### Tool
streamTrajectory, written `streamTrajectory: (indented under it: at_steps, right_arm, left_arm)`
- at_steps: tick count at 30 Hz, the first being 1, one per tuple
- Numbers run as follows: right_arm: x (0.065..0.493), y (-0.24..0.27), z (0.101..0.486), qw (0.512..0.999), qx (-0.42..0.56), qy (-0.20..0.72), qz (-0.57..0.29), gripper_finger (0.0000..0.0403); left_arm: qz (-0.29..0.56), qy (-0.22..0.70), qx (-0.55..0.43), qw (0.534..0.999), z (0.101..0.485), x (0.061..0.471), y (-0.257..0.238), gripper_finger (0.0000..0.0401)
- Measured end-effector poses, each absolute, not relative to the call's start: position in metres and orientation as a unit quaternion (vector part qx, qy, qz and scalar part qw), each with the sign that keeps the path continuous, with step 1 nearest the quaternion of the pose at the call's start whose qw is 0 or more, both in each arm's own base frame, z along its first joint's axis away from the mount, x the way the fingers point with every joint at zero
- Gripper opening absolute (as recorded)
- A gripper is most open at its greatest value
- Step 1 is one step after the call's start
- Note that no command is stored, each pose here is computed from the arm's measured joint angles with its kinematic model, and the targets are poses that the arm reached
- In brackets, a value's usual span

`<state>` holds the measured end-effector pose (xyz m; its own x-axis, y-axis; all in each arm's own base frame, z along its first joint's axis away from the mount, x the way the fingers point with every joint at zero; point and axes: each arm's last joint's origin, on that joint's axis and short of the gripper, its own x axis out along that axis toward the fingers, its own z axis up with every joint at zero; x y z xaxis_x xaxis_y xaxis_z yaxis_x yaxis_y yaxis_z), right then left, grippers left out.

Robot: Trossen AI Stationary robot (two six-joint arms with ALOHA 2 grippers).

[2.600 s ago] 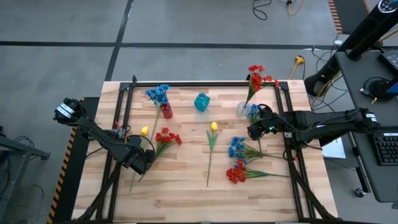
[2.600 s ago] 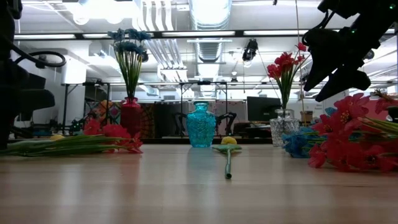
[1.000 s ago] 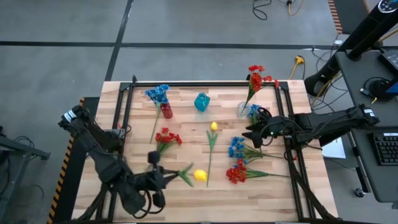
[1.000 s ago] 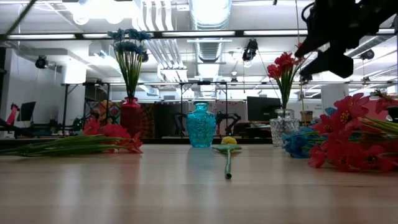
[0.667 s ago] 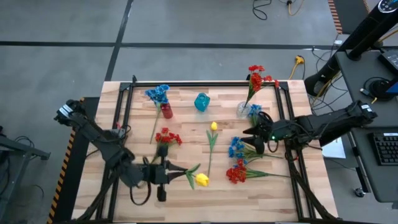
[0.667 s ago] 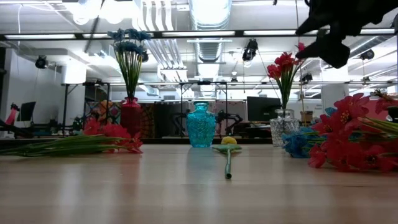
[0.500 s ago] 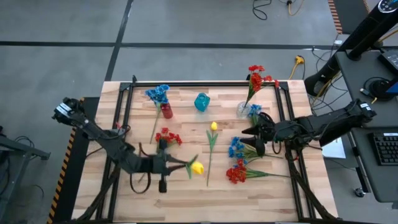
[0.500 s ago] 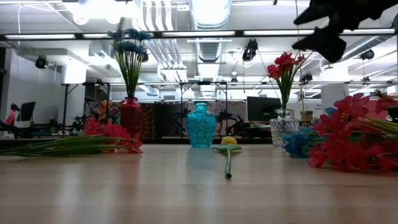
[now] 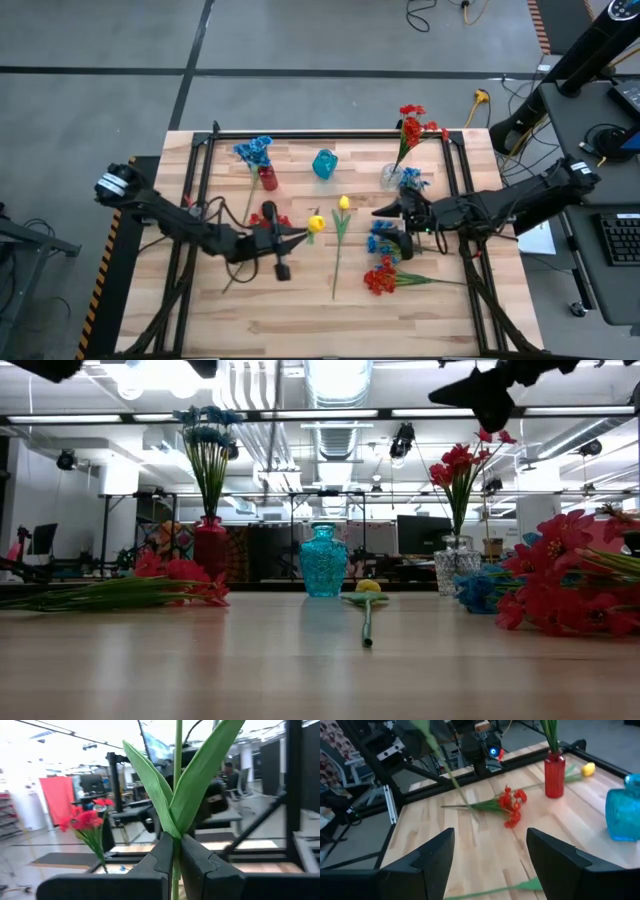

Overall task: Sort flowers into vase by color
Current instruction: Put the bottom left yellow flower into the blue vase

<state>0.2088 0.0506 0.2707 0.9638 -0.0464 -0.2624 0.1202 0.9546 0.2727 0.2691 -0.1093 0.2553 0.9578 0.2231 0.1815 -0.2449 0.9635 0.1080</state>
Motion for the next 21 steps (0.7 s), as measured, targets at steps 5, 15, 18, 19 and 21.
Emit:
streamTrajectory:
  at_steps: [5, 15, 18, 19, 21]
  right_arm:
    - [0.215, 0.052, 0.28, 0.983, 0.128, 0.123, -0.039, 0.024]
    - [0.215, 0.052, 0.285, 0.982, 0.123, 0.137, -0.041, 0.024]
    - [0.215, 0.053, 0.284, 0.982, 0.124, 0.138, -0.039, 0.024]
    - [0.215, 0.053, 0.284, 0.982, 0.124, 0.138, -0.039, 0.024]
    - [0.215, 0.054, 0.284, 0.982, 0.124, 0.139, -0.038, 0.024]
  left_arm:
    - [0.163, -0.094, 0.099, 0.977, 0.268, 0.301, -0.098, 0.0004]
    - [0.229, -0.153, 0.158, 0.948, 0.293, 0.337, -0.04, 0.0004]
    - [0.265, -0.159, 0.156, 0.938, 0.288, 0.343, -0.014, 0.0004]
    - [0.275, -0.158, 0.157, 0.935, 0.285, 0.345, -0.007, 0.0004]
    - [0.294, -0.159, 0.165, 0.928, 0.28, 0.348, 0.006, 0.0004]
